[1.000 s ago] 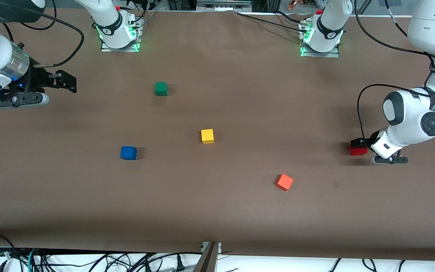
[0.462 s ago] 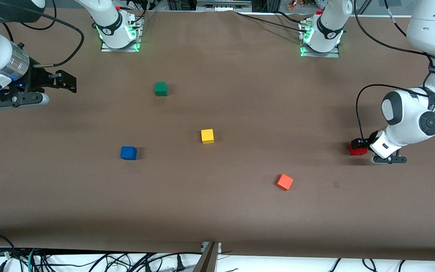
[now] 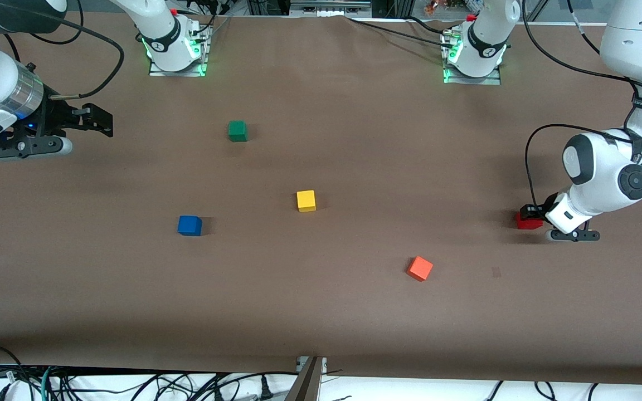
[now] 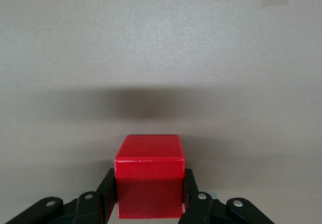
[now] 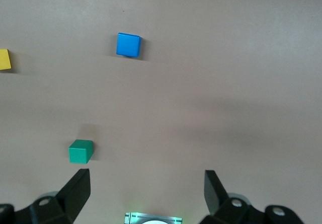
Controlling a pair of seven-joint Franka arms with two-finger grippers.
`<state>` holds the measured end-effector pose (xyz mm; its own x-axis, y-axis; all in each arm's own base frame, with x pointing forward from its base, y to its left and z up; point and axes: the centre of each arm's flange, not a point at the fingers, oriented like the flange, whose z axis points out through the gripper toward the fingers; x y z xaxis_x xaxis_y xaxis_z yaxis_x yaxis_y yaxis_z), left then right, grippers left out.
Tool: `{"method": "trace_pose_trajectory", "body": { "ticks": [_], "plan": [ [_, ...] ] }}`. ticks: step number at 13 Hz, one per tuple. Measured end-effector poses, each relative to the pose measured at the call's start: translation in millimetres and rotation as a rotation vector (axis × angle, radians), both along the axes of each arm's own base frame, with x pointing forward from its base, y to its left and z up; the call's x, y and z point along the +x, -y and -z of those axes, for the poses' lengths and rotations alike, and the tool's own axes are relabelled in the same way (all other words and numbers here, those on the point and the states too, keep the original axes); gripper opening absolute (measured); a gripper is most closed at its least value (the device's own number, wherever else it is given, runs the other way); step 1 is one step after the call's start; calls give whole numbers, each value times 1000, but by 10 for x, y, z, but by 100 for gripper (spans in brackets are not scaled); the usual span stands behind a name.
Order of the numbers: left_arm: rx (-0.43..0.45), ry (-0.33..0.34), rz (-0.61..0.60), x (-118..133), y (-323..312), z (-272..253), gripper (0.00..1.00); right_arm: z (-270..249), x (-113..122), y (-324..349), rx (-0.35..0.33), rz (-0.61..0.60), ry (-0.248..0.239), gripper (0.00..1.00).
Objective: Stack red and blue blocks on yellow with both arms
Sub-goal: 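Lift the red cube with the left gripper toward the yellow cube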
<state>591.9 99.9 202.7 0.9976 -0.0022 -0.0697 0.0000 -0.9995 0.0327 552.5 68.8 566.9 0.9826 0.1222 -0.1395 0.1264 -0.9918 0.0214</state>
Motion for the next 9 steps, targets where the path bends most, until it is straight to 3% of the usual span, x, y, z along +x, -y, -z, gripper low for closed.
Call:
{"method": "trace_pose_trajectory", "body": {
  "ticks": [5,9],
  "plan": [
    [-28,71,63,215,585,-489,56,0,0,-2,0,0,0,100],
    [-75,39,55,378,1638,-1070,56,0,0,-4,0,-1,0,100]
  ]
}}
